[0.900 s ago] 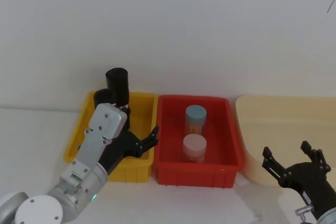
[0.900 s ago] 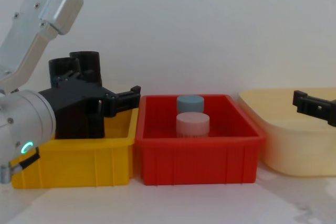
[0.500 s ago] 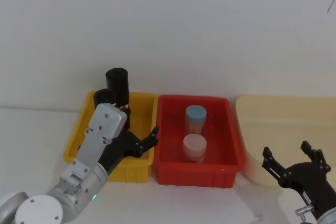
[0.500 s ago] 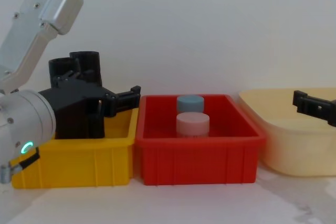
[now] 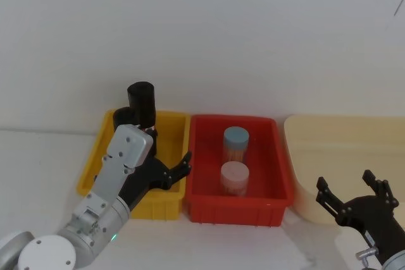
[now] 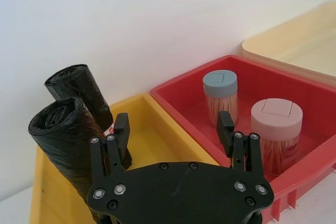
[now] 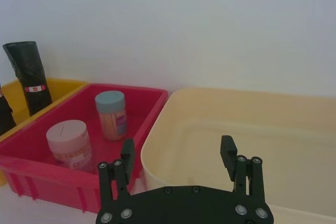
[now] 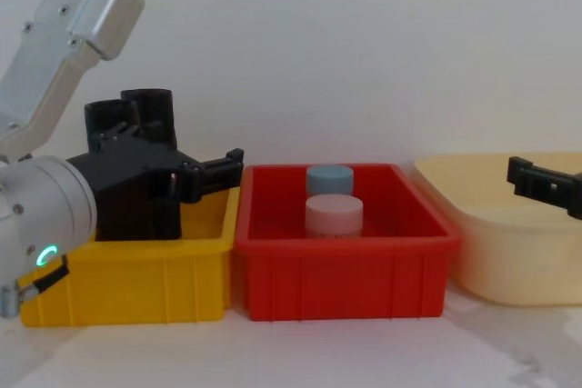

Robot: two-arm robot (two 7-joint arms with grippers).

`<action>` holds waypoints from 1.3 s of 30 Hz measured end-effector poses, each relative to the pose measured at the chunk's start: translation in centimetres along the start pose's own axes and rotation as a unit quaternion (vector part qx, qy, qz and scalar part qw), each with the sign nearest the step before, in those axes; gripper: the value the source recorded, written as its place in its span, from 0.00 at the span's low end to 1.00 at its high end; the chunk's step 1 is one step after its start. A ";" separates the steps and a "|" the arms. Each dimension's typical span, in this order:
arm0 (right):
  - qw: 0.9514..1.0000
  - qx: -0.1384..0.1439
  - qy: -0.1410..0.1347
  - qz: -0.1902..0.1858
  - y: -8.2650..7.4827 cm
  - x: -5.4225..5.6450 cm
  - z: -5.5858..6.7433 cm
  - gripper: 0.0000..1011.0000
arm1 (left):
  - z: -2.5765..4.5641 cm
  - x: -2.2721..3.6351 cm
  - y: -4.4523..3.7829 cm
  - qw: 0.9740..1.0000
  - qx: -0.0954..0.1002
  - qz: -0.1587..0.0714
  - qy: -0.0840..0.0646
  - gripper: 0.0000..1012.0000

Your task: Pick up the garbage bag with the one hand and transfer it to the other hand.

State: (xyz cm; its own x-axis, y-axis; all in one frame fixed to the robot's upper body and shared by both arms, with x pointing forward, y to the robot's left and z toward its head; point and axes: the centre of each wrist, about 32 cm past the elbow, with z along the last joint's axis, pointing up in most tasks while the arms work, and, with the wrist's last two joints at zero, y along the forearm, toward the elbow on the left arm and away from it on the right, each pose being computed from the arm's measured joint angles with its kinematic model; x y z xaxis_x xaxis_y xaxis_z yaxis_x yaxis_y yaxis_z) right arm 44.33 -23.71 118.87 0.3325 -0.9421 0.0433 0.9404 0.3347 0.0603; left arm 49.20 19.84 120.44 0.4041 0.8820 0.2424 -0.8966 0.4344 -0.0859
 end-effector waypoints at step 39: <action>0.994 -0.003 -0.027 0.106 -2.4 1.2 1.4 0.99 | 0.00 0.00 0.00 1.000 0.000 0.000 0.000 0.99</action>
State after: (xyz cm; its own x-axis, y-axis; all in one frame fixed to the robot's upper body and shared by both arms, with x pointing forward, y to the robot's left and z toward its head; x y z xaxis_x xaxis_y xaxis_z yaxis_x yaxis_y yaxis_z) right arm 42.38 -25.64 120.18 0.5187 -0.8482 0.1076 0.8503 0.5248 0.0380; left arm 49.20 19.84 120.44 0.4040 0.8820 0.2425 -0.8966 0.4343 -0.0860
